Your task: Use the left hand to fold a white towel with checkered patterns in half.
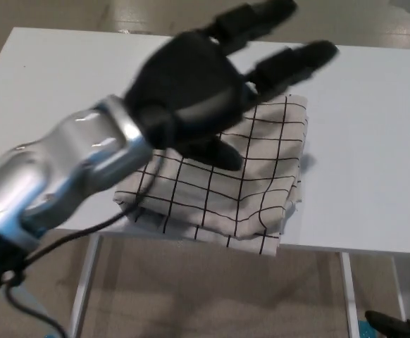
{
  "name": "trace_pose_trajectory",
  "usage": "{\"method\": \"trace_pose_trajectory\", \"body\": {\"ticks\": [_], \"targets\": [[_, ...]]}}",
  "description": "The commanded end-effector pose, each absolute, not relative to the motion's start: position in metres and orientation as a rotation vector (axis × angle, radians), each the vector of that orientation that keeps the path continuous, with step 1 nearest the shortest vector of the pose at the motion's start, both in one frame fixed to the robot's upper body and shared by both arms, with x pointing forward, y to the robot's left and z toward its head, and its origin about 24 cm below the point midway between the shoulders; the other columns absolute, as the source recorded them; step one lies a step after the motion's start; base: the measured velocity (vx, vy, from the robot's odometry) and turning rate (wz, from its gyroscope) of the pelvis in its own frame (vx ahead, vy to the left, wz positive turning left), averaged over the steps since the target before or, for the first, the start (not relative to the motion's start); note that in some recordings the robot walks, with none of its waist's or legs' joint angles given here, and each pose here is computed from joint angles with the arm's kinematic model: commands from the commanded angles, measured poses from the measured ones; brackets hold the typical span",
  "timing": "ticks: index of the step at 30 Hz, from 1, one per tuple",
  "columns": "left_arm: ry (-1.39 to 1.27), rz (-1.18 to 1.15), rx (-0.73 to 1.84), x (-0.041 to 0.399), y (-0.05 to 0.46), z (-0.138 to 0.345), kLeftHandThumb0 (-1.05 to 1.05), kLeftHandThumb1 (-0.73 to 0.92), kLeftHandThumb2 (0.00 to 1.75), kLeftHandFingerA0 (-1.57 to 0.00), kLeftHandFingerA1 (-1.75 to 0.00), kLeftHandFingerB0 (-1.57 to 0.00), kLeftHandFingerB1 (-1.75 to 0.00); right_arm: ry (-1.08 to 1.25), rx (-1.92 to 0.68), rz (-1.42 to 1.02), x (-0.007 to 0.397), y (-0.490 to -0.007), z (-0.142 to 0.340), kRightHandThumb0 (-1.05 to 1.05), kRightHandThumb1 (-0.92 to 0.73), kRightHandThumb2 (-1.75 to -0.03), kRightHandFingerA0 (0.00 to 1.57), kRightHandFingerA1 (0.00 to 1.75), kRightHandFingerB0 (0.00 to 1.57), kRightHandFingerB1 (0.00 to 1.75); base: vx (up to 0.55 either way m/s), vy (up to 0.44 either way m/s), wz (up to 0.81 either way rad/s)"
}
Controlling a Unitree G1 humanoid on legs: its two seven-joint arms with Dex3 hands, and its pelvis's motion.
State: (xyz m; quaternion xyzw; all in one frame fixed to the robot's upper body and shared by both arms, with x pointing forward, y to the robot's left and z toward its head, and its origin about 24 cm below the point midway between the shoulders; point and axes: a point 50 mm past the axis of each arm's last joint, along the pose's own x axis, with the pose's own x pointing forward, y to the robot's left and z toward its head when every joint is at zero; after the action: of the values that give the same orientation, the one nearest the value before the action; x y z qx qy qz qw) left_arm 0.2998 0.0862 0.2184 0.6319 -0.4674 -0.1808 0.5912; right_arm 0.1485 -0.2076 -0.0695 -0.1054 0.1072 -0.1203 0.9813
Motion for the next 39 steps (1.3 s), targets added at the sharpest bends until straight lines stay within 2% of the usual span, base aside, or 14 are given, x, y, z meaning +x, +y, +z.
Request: {"method": "trace_pose_trajectory", "body": {"ticks": [1, 2, 4, 5, 6, 9, 10, 13, 14, 16, 23, 29, 37, 39], "targets": [[-0.960, -0.623, 1.213, 0.221, 0.151, 0.232, -0.79, 0.51, 0.87, -0.14, -0.39, 0.00, -0.35, 0.299, -0.207, -0.273, 0.121, -0.210, -0.082, -0.35, -0.82, -0.64, 0.48, 0.55, 0.56, 0.56, 0.00, 0.000, 0.00], [-0.953, -0.648, 1.204, 0.212, 0.154, 0.222, -0.36, 0.19, 0.85, 0.00, -0.48, -0.01, -0.48, 0.306, -0.205, -0.280, 0.120, -0.210, -0.082, -0.35, -0.82, -0.64, 0.48, 0.54, 0.56, 0.56, 0.00, 0.000, 0.00], [-0.931, -0.685, 1.185, 0.196, 0.160, 0.208, -0.36, 0.19, 0.85, 0.00, -0.48, -0.01, -0.48, 0.316, -0.206, -0.287, 0.121, -0.210, -0.083, -0.34, -0.82, -0.64, 0.48, 0.54, 0.56, 0.56, 0.00, 0.000, 0.00], [-0.918, -0.695, 1.172, 0.192, 0.162, 0.204, -0.76, 0.53, 0.58, -0.21, -0.28, -0.19, -0.31, 0.315, -0.212, -0.285, 0.121, -0.210, -0.083, -0.34, -0.83, -0.64, 0.48, 0.53, 0.56, 0.56, 0.00, 0.000, 0.00], [-0.887, -0.713, 1.139, 0.185, 0.165, 0.198, -0.33, 0.21, 0.85, -0.06, -0.50, -0.07, -0.49, 0.316, -0.223, -0.279, 0.122, -0.210, -0.083, -0.34, -0.83, -0.64, 0.49, 0.53, 0.57, 0.56, 0.00, 0.000, 0.00], [-0.771, -0.783, 0.999, 0.168, 0.172, 0.184, -0.31, 0.23, 0.85, -0.08, -0.51, -0.09, -0.50, 0.317, -0.258, -0.265, 0.121, -0.210, -0.084, -0.32, -0.82, -0.64, 0.51, 0.54, 0.57, 0.56, 0.00, 0.000, 0.00], [-0.711, -0.822, 0.921, 0.162, 0.175, 0.179, -0.61, 0.48, 0.56, -0.28, -0.31, -0.25, -0.31, 0.311, -0.268, -0.265, 0.121, -0.210, -0.085, -0.32, -0.82, -0.64, 0.51, 0.54, 0.57, 0.56, 0.00, 0.000, 0.00], [-0.539, -0.919, 0.696, 0.151, 0.182, 0.167, -0.55, 0.41, 0.68, -0.30, -0.41, -0.23, -0.38, 0.307, -0.259, -0.268, 0.119, -0.210, -0.086, -0.31, -0.82, -0.64, 0.51, 0.55, 0.58, 0.57, 0.00, 0.000, 0.00], [-0.445, -0.932, 0.593, 0.149, 0.187, 0.160, -0.39, 0.44, 0.54, -0.51, -0.38, -0.33, -0.32, 0.313, -0.245, -0.265, 0.119, -0.209, -0.087, -0.33, -0.83, -0.64, 0.51, 0.55, 0.57, 0.56, 0.00, 0.000, 0.00], [-0.270, -0.918, 0.395, 0.141, 0.200, 0.146, -0.40, 0.37, 0.61, -0.61, -0.48, -0.40, -0.40, 0.326, -0.204, -0.266, 0.120, -0.206, -0.089, -0.34, -0.83, -0.64, 0.50, 0.56, 0.57, 0.56, 0.00, 0.000, 0.00], [-0.079, -0.865, 0.226, 0.129, 0.219, 0.116, -0.27, 0.40, 0.59, -0.77, -0.52, -0.64, -0.45, 0.341, -0.201, -0.266, 0.114, -0.206, -0.090, -0.34, -0.82, -0.64, 0.49, 0.56, 0.57, 0.57, 0.00, 0.000, 0.00], [0.153, -0.825, 0.233, 0.131, 0.234, 0.069, -0.29, 0.40, 0.59, -0.78, -0.52, -0.65, -0.46, 0.359, -0.224, -0.256, 0.112, -0.206, -0.093, -0.34, -0.82, -0.64, 0.48, 0.55, 0.57, 0.56, 0.00, 0.000, 0.00], [0.437, -0.366, 0.402, 0.139, 0.271, -0.044, -0.37, 0.40, 0.64, -0.55, -0.46, -0.50, -0.44, 0.356, -0.236, -0.298, 0.112, -0.210, -0.093, -0.33, -0.82, -0.64, 0.48, 0.54, 0.56, 0.55, 0.00, 0.000, 0.00], [0.503, -0.286, 0.408, 0.136, 0.276, -0.059, -0.30, 0.46, 0.54, -0.54, -0.38, -0.50, -0.36, 0.356, -0.234, -0.299, 0.112, -0.211, -0.093, -0.33, -0.82, -0.64, 0.48, 0.54, 0.56, 0.55, 0.00, 0.000, 0.00]]}}
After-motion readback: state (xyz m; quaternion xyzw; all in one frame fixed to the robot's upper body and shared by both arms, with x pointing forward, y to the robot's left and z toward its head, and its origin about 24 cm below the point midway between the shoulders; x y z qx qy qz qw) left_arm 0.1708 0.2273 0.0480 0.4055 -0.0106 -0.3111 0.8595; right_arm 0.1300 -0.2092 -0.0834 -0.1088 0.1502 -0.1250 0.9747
